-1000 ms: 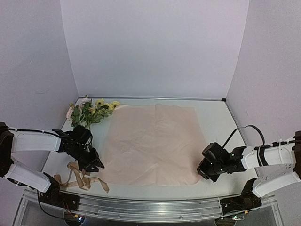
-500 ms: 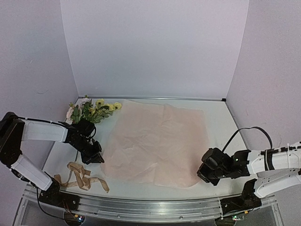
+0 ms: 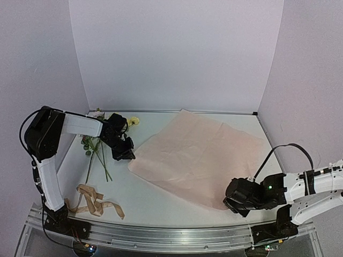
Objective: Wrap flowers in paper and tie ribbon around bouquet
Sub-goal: Rotate the flattened wrapping paper at the center of the board.
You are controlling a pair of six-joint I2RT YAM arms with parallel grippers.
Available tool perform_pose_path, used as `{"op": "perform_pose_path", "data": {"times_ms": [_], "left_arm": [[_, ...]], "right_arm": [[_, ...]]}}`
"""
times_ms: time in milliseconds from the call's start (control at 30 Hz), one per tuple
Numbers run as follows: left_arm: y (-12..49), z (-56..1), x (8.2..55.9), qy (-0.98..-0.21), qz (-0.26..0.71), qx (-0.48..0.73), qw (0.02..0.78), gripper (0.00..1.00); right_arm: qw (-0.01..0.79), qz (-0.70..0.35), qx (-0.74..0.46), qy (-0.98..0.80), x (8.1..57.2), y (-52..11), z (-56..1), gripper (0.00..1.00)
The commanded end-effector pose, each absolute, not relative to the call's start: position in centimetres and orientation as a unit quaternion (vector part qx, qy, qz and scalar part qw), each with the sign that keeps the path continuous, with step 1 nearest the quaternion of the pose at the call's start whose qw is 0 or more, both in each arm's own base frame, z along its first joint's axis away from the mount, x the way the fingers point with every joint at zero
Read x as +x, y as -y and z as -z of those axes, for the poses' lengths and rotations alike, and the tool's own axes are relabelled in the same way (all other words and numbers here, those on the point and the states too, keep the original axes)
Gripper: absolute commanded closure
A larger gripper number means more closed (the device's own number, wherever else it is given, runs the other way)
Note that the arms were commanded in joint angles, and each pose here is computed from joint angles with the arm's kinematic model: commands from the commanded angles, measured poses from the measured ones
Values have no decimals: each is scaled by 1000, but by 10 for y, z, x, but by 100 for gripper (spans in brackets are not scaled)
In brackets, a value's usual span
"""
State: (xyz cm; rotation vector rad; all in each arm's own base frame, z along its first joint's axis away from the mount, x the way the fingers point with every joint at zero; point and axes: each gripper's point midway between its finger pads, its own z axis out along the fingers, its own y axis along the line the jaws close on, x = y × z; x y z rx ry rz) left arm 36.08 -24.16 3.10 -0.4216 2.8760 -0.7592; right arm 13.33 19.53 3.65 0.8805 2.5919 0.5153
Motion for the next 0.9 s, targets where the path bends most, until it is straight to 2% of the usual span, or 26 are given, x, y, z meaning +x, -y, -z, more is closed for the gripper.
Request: {"op": "perform_pose_path", "data": {"times_ms": [0,100,267,600,867], "left_arm": [[245,-32,395,-959,239,-120,98,100],[244,-28,403,-964,224,-104,97,100],[238,-26,419,-970,211,-73,100,100],[227,-26,432,-975,192,-56,101,100],[216,-24,432,-976,184,-61,103,100]], "right_arm": [[184,-187,251,-932,140,-229,-58,92],[202,-195,220,-934,143,-230,-67,66],[222,-215,179,-934,150,-234,-89,38],[218,-199,72,-953,161,-244,-127,18],[242,-223,41,-943,168,-254,-172,12]]}}
